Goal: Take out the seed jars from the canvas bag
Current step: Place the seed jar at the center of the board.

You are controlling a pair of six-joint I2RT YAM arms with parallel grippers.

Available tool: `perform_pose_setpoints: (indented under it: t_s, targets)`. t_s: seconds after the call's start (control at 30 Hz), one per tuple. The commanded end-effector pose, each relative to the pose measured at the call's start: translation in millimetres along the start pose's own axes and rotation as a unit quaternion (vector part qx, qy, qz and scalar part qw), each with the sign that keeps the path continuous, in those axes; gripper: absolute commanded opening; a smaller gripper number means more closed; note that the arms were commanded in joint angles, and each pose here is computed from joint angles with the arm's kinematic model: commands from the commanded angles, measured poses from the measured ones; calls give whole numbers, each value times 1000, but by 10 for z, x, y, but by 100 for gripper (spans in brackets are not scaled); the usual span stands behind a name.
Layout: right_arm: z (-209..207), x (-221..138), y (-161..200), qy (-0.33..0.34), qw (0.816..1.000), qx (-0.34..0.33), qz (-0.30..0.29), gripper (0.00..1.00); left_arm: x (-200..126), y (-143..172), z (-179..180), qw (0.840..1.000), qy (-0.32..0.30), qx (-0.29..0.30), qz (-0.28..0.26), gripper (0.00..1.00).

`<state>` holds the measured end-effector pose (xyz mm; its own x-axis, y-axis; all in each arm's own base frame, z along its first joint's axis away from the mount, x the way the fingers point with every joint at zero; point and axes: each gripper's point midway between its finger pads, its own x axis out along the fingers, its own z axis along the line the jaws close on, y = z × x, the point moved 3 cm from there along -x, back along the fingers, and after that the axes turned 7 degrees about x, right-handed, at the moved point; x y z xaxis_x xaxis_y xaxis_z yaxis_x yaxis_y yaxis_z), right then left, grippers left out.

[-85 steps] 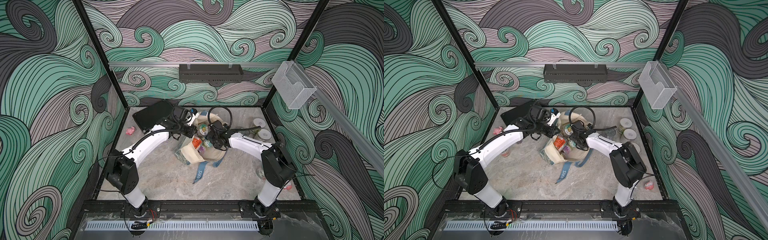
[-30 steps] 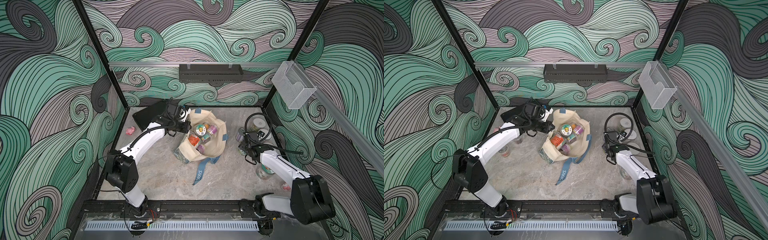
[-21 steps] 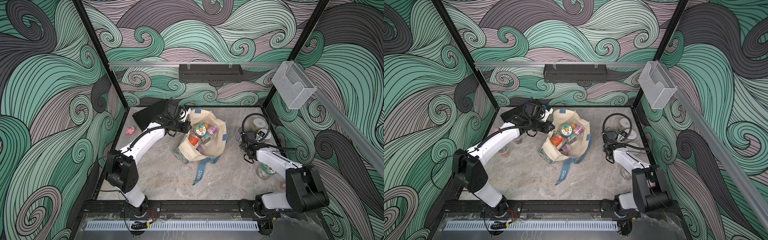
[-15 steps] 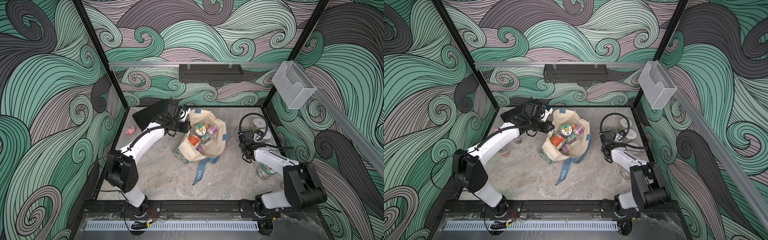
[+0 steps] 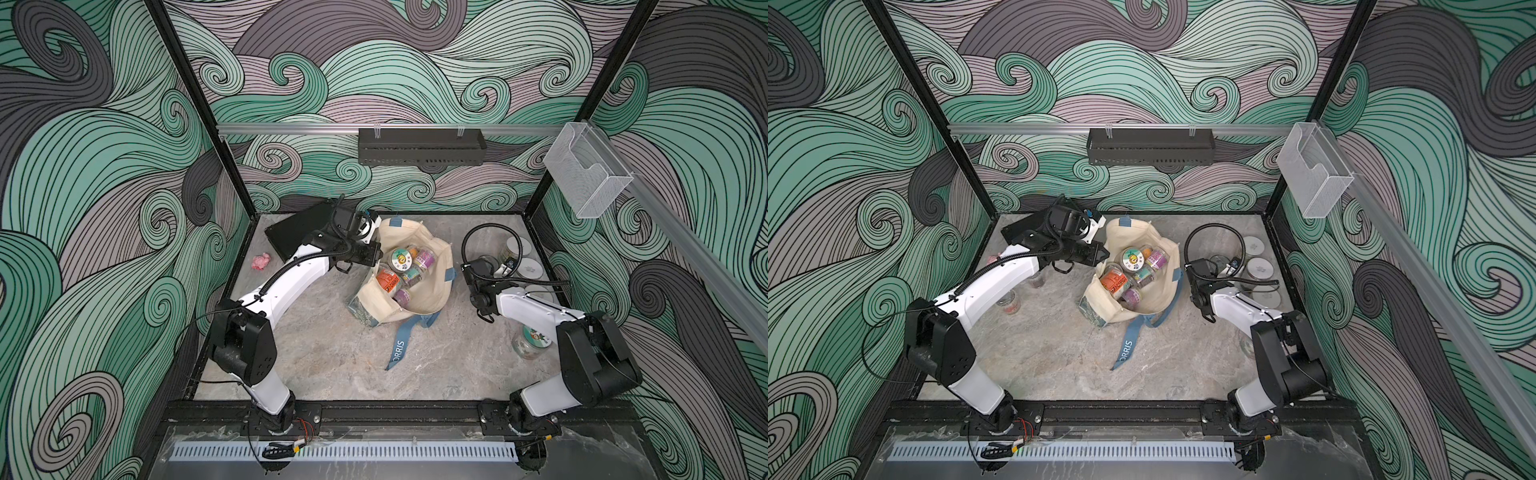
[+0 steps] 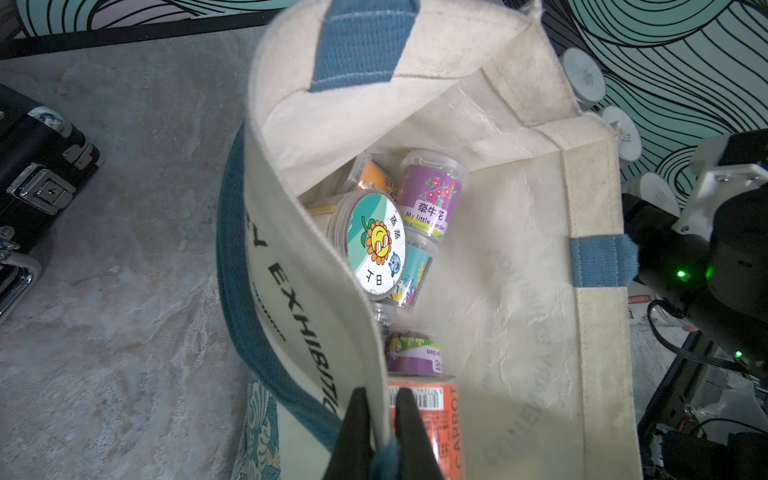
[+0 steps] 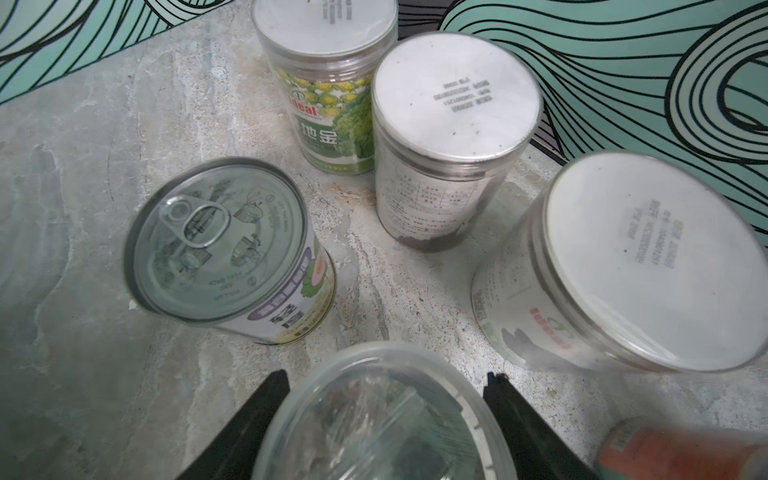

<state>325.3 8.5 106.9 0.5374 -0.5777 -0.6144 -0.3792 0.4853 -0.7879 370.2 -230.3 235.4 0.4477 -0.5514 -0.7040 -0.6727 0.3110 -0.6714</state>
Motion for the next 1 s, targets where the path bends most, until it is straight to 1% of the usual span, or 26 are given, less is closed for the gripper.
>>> perform_pose_setpoints:
  t_s: [0.0, 0.13, 0.47, 0.57, 0.73, 0.77, 0.8, 0.83, 0.87, 0.9, 0.97]
  targets:
    - [-128, 31, 19, 37, 999, 12, -22, 68, -5, -58, -1, 1000, 7, -5, 0, 10]
    - [-105, 27, -2, 38, 999, 14, -31, 69, -14, -63, -3, 1000, 7, -5, -1, 10]
    - [-103, 37, -2, 51, 998, 5, -27, 71, 4, -62, -10, 1000, 11, -7, 0, 10]
    - [-72, 42, -6, 48, 999, -1, -25, 73, 1, -65, -13, 1000, 12, -8, -1, 10]
    - [-45, 54, 6, 48, 999, -11, -20, 81, -2, -62, -14, 1000, 12, -7, -1, 10]
    - [-46, 51, 2, 48, 999, -11, -20, 86, -3, -64, -15, 1000, 12, -7, -1, 10]
    - [-54, 49, 1, 49, 999, -10, -19, 87, -6, -63, -15, 1000, 12, -7, -1, 10]
    - [-66, 46, 2, 49, 999, -9, -18, 92, -10, -68, -16, 1000, 12, -7, -2, 10]
    - [-72, 32, -9, 46, 999, -7, -15, 94, -7, -65, -16, 1000, 12, -7, -2, 10]
    - [-76, 8, -25, 42, 999, -7, -12, 98, -12, -70, -17, 1000, 12, -7, -2, 10]
    - [-52, -71, -82, 20, 1000, -3, -4, 99, -11, -67, -24, 1000, 14, -6, -2, 10]
